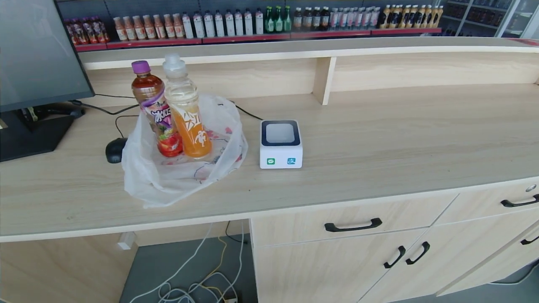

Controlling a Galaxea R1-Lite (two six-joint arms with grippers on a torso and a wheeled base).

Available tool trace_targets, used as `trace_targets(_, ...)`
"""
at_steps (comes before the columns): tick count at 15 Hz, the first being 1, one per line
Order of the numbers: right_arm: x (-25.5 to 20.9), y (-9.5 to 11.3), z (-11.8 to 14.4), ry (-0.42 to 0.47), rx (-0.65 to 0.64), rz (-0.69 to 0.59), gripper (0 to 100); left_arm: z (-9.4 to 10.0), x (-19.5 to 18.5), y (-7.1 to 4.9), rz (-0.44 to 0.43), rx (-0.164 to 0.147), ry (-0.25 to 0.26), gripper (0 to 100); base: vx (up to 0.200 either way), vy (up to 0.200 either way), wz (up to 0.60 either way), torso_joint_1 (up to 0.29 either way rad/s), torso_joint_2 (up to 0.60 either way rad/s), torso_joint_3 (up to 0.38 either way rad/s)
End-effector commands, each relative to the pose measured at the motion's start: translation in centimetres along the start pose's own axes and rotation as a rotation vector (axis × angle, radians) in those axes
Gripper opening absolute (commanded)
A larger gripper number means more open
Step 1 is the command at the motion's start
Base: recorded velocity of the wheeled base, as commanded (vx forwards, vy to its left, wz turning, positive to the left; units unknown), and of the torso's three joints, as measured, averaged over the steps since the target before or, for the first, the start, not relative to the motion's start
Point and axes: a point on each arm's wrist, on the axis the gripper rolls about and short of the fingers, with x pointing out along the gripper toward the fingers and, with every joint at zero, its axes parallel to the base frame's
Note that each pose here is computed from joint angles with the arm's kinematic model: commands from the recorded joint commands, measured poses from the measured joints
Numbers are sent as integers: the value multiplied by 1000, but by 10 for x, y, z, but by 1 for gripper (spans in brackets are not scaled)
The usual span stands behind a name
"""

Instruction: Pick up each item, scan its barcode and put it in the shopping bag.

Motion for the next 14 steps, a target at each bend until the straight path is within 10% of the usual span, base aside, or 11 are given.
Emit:
trace_targets(1, 0, 0, 0, 0, 0, 1, 100, 0, 0, 0, 1, 1, -1, 100, 0, -200, 0, 2, 12, 2)
trace_targets(14, 0, 0, 0, 0, 0, -2, 100, 0, 0, 0, 1, 1, -1, 100, 0, -15, 0, 0, 0, 0)
